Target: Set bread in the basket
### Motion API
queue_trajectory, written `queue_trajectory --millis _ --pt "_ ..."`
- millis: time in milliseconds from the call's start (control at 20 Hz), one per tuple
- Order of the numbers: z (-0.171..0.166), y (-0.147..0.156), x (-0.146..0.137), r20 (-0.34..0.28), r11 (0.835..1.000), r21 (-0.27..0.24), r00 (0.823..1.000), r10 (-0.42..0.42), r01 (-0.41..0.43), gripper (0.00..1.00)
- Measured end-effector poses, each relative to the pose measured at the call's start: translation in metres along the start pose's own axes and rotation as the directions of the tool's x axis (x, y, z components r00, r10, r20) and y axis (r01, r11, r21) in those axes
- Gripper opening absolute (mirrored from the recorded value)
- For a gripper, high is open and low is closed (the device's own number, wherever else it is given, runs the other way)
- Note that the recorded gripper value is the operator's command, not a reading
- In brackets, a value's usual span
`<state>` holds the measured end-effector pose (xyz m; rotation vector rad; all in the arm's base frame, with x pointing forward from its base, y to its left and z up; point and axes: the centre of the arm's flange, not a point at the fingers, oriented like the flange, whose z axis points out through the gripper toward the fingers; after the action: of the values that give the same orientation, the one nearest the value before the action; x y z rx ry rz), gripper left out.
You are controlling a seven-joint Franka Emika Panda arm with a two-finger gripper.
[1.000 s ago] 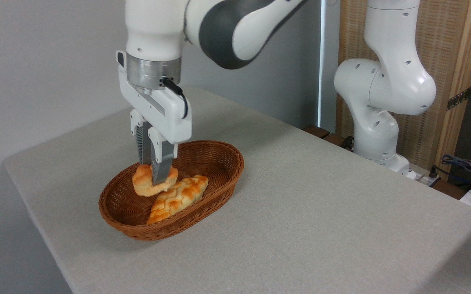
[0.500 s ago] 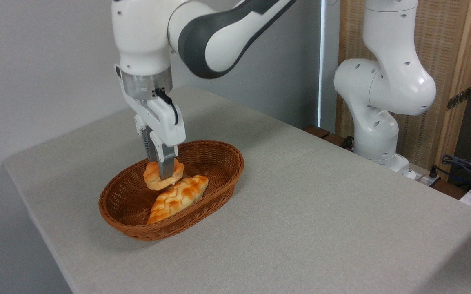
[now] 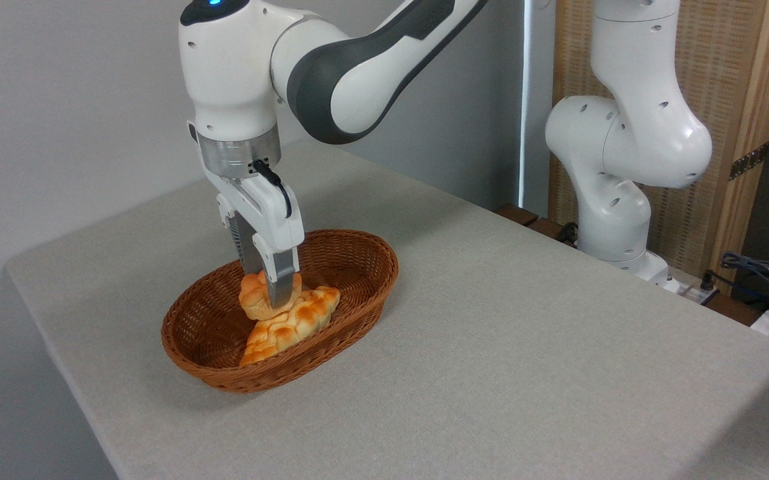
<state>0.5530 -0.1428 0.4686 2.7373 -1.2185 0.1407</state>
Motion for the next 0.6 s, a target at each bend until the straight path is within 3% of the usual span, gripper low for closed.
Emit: queue_trajectory --millis 350,600 --pt "-0.003 -0.002 -0.001 -0.004 1.000 0.004 1.000 -0.004 0.004 1.00" --pt "-0.022 -0.020 -0.007 -0.035 0.999 0.031 0.999 -0.035 0.036 1.00"
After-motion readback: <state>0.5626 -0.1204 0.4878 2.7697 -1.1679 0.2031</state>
